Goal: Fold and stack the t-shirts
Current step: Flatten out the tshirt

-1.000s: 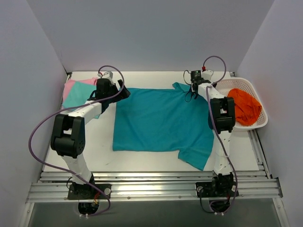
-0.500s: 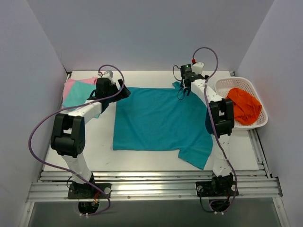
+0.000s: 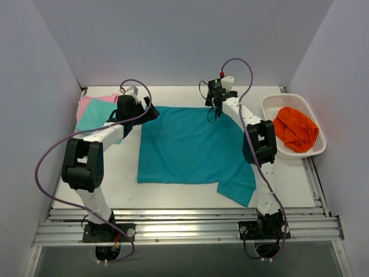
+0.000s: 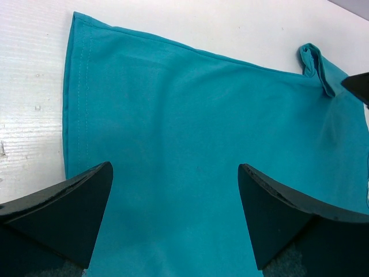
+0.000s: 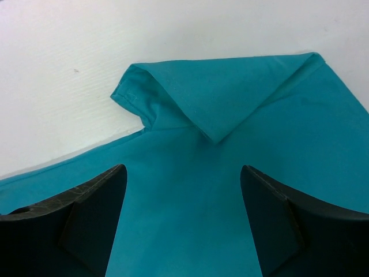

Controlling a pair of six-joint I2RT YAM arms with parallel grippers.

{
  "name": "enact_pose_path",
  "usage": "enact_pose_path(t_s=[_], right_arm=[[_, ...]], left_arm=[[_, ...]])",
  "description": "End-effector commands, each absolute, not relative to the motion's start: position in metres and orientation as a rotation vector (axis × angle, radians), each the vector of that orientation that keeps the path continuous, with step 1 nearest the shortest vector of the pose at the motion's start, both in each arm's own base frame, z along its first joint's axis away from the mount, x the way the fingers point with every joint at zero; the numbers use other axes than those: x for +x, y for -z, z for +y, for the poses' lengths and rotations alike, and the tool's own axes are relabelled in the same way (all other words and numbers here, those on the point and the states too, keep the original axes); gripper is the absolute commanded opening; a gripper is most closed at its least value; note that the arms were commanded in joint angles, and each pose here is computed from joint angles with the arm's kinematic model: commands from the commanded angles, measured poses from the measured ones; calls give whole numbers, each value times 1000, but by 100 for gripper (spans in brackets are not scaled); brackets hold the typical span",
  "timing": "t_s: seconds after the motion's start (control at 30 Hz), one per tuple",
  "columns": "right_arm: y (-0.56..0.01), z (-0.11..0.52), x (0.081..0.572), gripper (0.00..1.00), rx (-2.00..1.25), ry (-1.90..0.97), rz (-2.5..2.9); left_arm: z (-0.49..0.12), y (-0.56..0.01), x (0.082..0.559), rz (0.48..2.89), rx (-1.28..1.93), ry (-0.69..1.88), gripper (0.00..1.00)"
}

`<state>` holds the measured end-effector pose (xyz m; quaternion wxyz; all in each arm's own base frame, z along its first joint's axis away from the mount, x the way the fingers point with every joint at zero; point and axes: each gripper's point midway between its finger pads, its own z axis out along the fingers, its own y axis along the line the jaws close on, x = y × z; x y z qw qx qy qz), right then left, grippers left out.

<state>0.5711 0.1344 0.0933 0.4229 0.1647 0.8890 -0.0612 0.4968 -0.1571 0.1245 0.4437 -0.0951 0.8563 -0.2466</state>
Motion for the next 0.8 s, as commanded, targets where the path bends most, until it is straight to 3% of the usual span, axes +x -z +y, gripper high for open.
enact_pose_path(t_s=[0.0, 0.77], right_arm=[[-82, 131, 583, 75, 424, 174, 2231], [-48, 101, 607, 68, 453, 228, 2237]], left_arm=[[-158, -149, 503, 2045, -204, 638, 99], [-157, -139, 507, 2061, -204, 619, 99]])
